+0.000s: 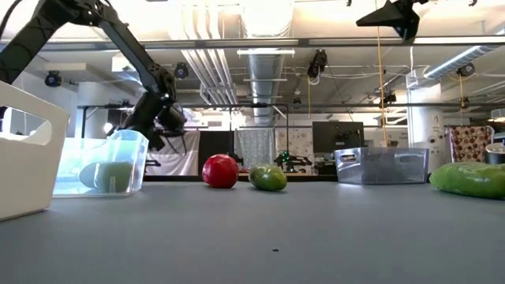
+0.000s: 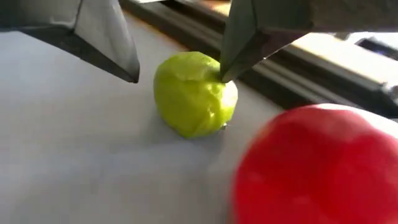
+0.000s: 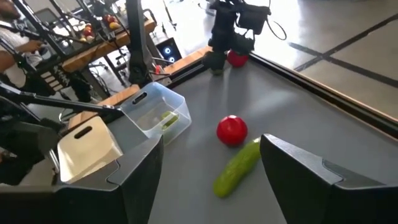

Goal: Sort produce into baskets
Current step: Put the lime into the transparent bin

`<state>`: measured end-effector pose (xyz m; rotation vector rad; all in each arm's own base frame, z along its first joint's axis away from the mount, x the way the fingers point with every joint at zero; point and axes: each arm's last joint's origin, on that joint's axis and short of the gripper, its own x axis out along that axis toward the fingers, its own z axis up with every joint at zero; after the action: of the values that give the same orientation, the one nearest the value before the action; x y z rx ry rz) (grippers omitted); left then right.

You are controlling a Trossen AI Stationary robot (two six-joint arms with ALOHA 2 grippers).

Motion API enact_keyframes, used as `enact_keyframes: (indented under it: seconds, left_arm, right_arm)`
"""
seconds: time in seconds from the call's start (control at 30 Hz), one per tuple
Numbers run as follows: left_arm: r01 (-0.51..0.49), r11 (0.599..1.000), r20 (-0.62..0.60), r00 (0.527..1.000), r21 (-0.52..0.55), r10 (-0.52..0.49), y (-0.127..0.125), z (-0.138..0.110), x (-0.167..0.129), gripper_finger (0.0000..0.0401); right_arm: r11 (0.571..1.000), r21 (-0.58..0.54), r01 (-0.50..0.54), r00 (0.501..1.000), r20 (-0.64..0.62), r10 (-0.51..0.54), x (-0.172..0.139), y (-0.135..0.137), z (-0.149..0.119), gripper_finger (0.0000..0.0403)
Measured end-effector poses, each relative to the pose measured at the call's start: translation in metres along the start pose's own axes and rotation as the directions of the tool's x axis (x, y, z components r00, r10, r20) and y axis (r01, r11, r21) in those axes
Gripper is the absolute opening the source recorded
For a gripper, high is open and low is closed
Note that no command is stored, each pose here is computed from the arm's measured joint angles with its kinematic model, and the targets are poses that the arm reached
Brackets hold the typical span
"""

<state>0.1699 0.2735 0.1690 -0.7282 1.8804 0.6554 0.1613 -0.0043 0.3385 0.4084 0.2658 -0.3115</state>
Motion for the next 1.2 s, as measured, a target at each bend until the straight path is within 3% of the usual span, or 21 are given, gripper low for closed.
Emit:
enact_keyframes:
  seconds: [0.23,0.43,0.67,0.93,1.07,1.2]
  left_arm:
    - [0.131,0.987,0.209,0.972,-0.097,-0.108,-0.016,-0.024,-0.040,0.0191]
    - [0.177,0.956,0.348,0.933,-0.234,-0.088,-0.027,-0.053,-0.049,0.0237]
    - [0.262,0.833,0.455,0.890,-0.487,-0.013,-0.031,-0.065,-0.008,0.0306]
    - [0.309,0.671,0.516,0.847,-0.674,0.129,-0.032,-0.058,0.024,0.0311]
    - [0.338,0.633,0.525,0.842,-0.696,0.128,-0.034,-0.054,0.035,0.0296]
    - [0.338,0.628,0.525,0.841,-0.701,0.133,-0.038,-0.053,0.038,0.0261]
  right_arm:
    - [1.000,-0.005,0.008,1.000,-0.015,-0.008,0.005,0.001,-0.002,0.0263]
    - [1.000,-0.012,0.022,0.999,-0.044,-0.022,0.013,0.002,-0.005,0.0268]
    - [1.000,-0.023,0.019,0.996,-0.082,-0.020,0.022,0.003,-0.008,0.0266]
    - [0.999,-0.036,0.011,0.996,-0.088,-0.015,0.023,0.004,-0.009,0.0277]
    - [0.999,-0.037,0.007,0.996,-0.090,-0.011,0.023,0.004,-0.009,0.0274]
    - [0.999,-0.038,0.004,0.996,-0.091,-0.008,0.023,0.004,-0.009,0.0267]
